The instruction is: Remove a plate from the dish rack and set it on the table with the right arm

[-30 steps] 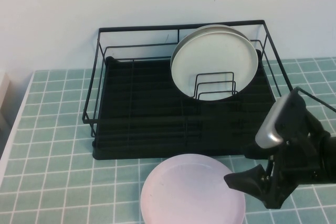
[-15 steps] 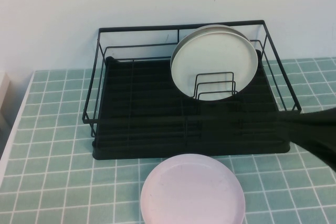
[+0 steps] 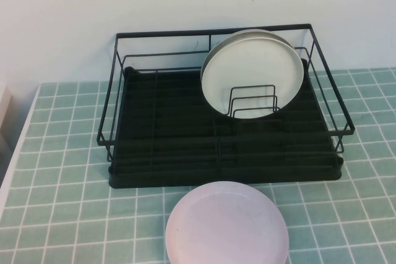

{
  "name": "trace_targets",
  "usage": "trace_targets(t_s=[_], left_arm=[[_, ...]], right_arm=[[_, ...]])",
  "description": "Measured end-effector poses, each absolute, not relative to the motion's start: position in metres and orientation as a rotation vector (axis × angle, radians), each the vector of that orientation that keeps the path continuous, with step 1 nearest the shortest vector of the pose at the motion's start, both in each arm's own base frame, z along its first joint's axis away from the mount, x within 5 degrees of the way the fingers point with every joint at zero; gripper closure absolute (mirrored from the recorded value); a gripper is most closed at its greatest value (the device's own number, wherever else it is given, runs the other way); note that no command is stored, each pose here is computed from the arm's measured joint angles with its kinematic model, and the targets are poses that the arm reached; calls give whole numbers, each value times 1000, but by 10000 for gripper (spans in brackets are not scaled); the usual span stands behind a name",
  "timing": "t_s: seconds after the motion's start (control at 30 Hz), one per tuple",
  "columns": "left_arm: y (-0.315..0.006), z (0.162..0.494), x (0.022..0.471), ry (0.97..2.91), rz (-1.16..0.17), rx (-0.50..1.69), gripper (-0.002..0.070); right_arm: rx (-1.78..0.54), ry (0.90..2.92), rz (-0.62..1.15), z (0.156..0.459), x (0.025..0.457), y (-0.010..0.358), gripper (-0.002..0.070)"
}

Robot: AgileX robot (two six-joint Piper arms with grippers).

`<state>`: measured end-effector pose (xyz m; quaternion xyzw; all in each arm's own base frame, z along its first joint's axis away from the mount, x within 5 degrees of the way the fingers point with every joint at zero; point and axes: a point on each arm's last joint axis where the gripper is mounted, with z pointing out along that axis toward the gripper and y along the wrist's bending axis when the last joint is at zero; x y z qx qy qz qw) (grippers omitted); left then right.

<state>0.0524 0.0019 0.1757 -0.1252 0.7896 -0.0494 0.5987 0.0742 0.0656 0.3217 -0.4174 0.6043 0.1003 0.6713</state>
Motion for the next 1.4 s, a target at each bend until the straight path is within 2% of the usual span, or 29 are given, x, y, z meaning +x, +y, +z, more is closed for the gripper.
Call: trace_targets(t_s=[0.17,0.4,0.5,0.77,0.93,1.4], left_arm=[[2,176,52,1832,-116,-289,678],[2,176,52,1832,-116,-289,678],[2,176,52,1832,-116,-289,678],[2,176,52,1832,-116,-289,678],[2,176,52,1832,-116,-289,678],[2,176,52,1832,-116,-289,678]], right_arm=[[-778,1418,134,294,66,47,676],[-425,1683,7,236,57,16,676],[-270,1724,-64,218,54,6,676],[-29,1829,-179,176,53,-7,676],[-25,1887,-245,171,52,-9,676],[-51,1896,-254,170,51,-8,676]])
